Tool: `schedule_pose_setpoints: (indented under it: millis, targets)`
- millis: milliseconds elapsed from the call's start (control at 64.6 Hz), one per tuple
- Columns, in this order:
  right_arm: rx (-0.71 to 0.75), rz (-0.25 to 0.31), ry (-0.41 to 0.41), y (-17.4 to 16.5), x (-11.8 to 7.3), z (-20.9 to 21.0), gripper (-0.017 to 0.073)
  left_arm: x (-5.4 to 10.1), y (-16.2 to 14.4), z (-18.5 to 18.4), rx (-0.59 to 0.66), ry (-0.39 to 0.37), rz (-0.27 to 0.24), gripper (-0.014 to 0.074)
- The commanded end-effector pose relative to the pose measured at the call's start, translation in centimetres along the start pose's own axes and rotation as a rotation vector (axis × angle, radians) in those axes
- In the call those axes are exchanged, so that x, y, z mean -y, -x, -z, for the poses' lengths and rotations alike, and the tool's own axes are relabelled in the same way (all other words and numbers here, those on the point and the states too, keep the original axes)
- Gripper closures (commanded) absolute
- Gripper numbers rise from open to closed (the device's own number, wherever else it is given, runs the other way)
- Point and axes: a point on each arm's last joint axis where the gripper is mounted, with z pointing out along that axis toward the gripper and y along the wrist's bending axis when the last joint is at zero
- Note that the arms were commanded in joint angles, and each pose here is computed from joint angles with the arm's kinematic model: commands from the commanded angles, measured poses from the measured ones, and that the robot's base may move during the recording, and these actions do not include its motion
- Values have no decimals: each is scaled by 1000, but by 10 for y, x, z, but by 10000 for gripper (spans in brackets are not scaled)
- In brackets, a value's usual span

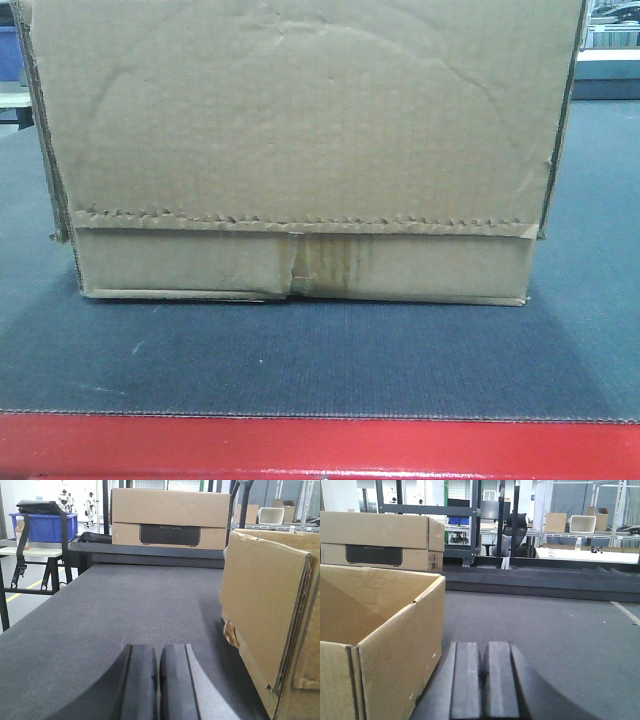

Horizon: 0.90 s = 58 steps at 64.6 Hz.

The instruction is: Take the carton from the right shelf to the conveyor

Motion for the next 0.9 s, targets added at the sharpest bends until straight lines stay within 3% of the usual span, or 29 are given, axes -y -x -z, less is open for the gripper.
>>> schedule_pose_setpoints:
  millis: [0, 387, 495, 573, 882]
  targets:
    - [25, 11, 0, 1, 0, 1, 637, 0, 2, 1, 26, 0, 4, 579]
    - [34, 0, 1, 2, 0, 1, 637, 0, 2, 1, 26, 0, 4, 579]
    - [-20, 40, -9, -3, 0, 1, 637, 0, 2, 1, 26, 0, 4, 579]
    - [-50, 64, -27, -10, 1, 0, 637, 0, 2, 1, 26, 0, 4, 579]
    - [-65, 62, -93, -69, 5, 7, 637, 0, 2, 1, 26, 0, 4, 579]
